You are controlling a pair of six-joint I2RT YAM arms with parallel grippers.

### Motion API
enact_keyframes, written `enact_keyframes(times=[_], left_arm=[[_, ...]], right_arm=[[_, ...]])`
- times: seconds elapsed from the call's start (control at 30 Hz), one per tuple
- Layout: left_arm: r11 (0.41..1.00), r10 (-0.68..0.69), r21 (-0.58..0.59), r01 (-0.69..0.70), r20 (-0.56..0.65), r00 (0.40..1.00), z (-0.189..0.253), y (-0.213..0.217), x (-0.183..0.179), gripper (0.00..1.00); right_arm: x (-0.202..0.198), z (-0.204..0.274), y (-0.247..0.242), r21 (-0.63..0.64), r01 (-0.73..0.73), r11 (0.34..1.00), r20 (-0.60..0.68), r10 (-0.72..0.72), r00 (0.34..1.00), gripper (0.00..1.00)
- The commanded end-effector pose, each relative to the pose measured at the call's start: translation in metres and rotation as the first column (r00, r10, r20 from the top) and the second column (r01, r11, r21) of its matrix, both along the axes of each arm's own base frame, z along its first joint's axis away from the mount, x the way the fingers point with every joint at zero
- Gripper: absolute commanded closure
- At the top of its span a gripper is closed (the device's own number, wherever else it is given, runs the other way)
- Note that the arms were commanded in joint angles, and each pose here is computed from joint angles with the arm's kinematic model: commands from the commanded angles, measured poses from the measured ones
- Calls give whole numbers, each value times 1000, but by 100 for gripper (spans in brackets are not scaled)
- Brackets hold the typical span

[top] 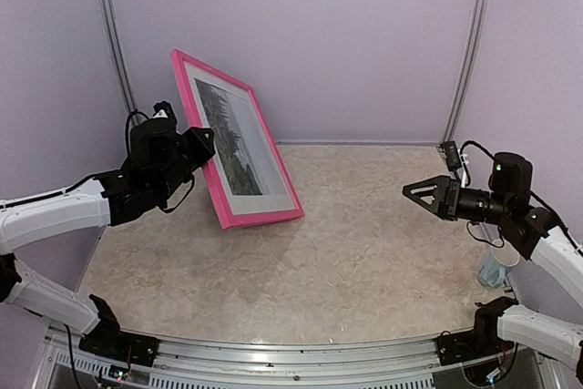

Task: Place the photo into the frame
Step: Turn over the photo frame, then pass from the left arm to the right

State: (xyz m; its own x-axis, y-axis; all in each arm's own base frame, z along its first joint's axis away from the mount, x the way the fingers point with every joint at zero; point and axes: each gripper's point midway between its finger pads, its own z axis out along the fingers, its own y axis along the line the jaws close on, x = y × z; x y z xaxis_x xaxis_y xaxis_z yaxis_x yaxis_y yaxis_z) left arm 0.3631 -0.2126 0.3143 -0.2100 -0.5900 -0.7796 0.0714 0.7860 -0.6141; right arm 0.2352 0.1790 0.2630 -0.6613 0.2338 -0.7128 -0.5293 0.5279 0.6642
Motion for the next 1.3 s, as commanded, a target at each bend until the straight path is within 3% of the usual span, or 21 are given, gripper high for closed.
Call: enact_keyframes(times=[0.0,0.17,0.6,0.87,1.27], left_arm=[[912,46,-408,42,203,978,67,16,-16,100],[865,61,-500,35,174,983,36,24,-23,100],[855,55,-518,-14,63,997,-20,11,-29,100],[821,72,-568,-64,-9,997,-45,8,-36,97],[816,62,-567,-114,-111,992,-93,-5,-53,92]], right_arm=[[1,-16,3,67,-4,998,-66,9,998,1],[-2,-38,4,97,6,995,-133,7,991,1],[-3,-85,14,109,33,993,-309,2,951,1],[1,-83,19,99,30,995,-324,4,946,1],[-9,-109,46,151,21,988,-462,52,885,1]])
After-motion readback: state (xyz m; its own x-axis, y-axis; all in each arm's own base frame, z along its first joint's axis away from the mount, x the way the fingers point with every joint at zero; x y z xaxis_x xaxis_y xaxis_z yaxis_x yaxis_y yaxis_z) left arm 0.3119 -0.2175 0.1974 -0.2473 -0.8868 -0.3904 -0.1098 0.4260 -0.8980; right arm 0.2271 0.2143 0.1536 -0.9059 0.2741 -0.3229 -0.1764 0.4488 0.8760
